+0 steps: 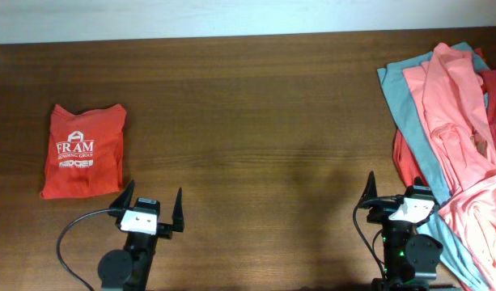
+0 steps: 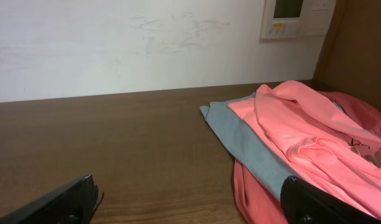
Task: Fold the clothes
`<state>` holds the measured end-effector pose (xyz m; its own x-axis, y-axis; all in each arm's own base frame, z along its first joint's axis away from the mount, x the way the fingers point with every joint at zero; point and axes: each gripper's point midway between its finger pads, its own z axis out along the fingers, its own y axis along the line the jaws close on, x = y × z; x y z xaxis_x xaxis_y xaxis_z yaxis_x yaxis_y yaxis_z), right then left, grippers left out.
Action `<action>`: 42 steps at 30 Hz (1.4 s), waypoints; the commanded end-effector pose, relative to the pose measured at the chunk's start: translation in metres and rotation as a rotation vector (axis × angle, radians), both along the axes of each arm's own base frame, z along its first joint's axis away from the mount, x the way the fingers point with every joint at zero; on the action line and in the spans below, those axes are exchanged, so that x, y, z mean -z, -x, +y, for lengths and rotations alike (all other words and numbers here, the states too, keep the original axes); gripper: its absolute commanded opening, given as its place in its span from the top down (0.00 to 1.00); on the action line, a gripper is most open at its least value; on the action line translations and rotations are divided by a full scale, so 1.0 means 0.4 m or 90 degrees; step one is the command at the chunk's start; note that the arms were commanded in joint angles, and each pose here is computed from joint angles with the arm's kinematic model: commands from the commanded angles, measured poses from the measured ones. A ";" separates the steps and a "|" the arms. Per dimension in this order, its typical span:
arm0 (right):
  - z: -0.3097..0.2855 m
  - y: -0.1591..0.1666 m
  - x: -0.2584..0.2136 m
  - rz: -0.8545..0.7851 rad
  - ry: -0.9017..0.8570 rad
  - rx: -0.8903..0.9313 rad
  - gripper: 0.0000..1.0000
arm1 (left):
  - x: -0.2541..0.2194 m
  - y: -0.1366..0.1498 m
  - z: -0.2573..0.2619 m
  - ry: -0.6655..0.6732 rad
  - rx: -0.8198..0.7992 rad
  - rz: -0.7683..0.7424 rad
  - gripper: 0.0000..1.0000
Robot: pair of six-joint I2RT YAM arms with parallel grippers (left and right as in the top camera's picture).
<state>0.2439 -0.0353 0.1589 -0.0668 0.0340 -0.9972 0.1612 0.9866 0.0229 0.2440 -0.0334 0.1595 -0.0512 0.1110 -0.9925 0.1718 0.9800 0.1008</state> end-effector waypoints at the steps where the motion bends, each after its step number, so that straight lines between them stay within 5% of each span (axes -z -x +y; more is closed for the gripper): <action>1: -0.005 0.001 0.007 0.003 -0.005 0.006 0.01 | -0.001 0.002 -0.008 0.004 0.011 -0.002 0.00; 16: 0.002 0.000 0.005 0.000 -0.006 -0.004 0.01 | -0.001 0.002 -0.008 0.005 0.011 -0.002 0.00; 21: 0.022 -0.002 -0.007 -0.009 -0.028 -0.033 0.01 | -0.003 0.003 -0.008 0.066 0.007 0.007 0.00; 30: -0.012 0.024 -0.082 0.037 -0.029 0.023 0.02 | -0.120 0.004 -0.008 0.077 0.007 -0.015 0.00; 37: -0.024 -0.013 -0.165 0.107 -0.033 0.036 0.01 | -0.199 -0.056 -0.012 0.071 0.003 0.054 0.00; 42: -0.059 -0.104 -0.195 0.273 -0.047 0.063 0.02 | -0.213 -0.144 -0.018 0.058 -0.005 0.206 0.00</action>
<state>0.2676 -0.0456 0.2213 -0.4088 0.1017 -0.9069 0.2159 0.9763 0.0121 0.2842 -0.0366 0.2314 -0.3089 0.0191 -0.9509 0.1631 0.9861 -0.0331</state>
